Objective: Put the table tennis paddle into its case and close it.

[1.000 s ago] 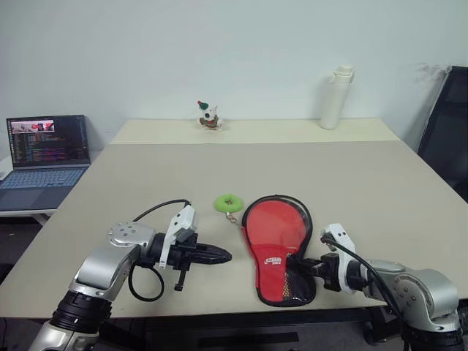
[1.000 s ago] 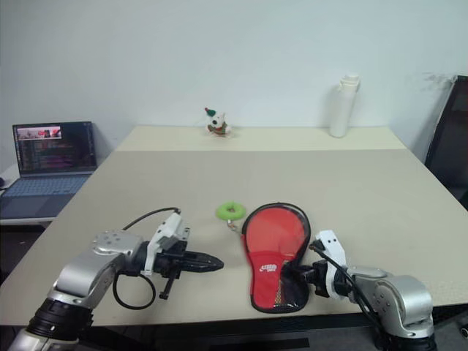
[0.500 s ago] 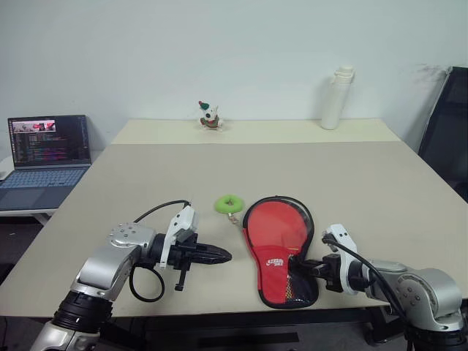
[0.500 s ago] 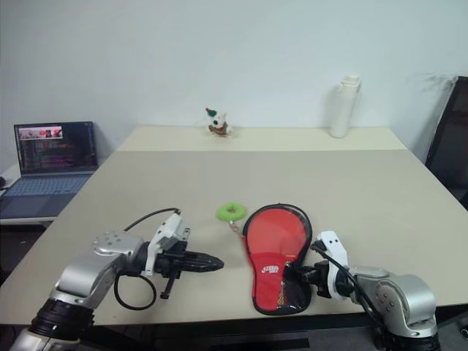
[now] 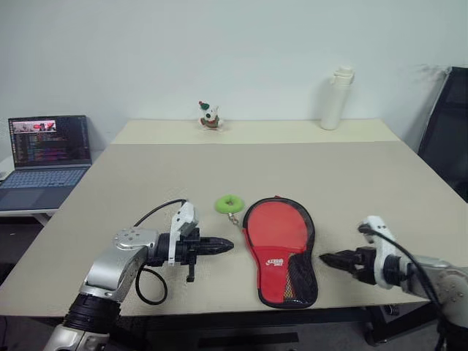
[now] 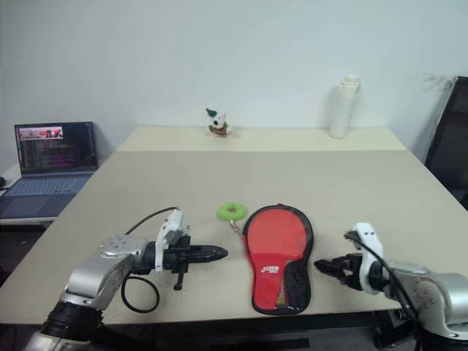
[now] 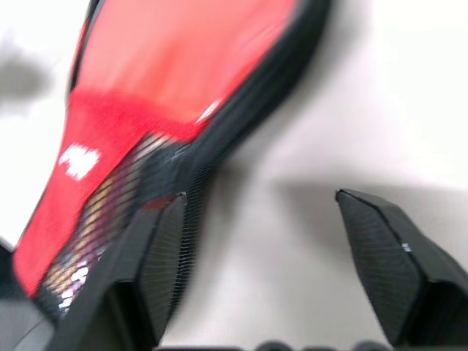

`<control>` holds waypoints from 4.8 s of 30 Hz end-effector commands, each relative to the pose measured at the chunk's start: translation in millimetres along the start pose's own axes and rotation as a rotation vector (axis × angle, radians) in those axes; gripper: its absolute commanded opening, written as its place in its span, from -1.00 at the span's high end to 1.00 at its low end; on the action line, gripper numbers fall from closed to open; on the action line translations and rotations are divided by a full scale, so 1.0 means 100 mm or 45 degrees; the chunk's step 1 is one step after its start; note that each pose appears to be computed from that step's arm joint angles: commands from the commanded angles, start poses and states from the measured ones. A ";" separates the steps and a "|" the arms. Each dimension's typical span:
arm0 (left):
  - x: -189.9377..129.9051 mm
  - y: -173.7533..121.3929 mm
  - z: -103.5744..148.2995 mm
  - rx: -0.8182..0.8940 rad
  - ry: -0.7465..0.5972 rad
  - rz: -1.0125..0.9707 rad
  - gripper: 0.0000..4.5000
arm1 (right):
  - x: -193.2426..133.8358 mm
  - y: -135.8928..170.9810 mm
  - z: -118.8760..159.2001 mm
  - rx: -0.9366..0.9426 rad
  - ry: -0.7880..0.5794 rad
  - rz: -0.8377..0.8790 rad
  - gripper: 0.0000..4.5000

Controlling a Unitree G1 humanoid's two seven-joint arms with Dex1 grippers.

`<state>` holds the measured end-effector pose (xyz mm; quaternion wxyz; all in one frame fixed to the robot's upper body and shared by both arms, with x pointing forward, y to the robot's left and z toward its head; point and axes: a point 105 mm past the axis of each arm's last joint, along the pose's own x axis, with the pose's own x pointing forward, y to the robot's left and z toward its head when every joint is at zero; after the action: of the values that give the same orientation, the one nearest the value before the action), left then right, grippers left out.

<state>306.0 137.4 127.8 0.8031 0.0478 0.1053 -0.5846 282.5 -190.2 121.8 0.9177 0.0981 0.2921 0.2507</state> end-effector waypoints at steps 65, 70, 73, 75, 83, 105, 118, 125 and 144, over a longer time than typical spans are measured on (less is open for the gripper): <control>0.52 1.47 0.37 0.212 0.208 0.882 0.97 | 1.27 0.76 0.09 -0.566 -0.138 0.153 -0.58; 0.66 1.51 0.59 0.359 0.236 0.990 0.97 | 1.25 0.78 -0.01 -0.559 -0.109 0.157 -0.58; 0.82 1.48 0.73 0.458 0.238 1.014 0.97 | 1.22 0.80 -0.09 -0.543 -0.086 0.161 -0.58; 0.92 1.44 0.80 0.549 0.249 1.010 0.97 | 1.21 0.83 -0.15 -0.541 -0.068 0.167 -0.58; 1.42 1.17 1.02 0.861 0.261 0.901 0.97 | 1.15 0.97 -0.35 -0.542 -0.004 0.203 -0.58; 2.40 0.23 1.22 1.626 0.198 0.499 0.97 | 1.08 1.02 -0.58 -0.488 0.059 0.198 -0.58; 2.42 0.14 0.96 1.482 0.223 0.319 -0.12 | 1.13 1.06 -0.51 -0.503 0.032 0.215 -0.58; 2.33 0.21 1.03 1.395 0.162 0.335 -0.92 | 1.14 1.07 -0.40 -0.503 -0.007 0.216 -0.58; 1.22 0.91 1.20 0.587 -0.263 0.487 -0.92 | 0.24 1.07 0.34 -0.486 -0.310 0.370 -0.58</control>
<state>451.6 31.1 201.9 0.8862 0.2352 -0.0940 -0.3880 275.4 -77.6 151.0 0.8941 -0.0082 0.1496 0.4221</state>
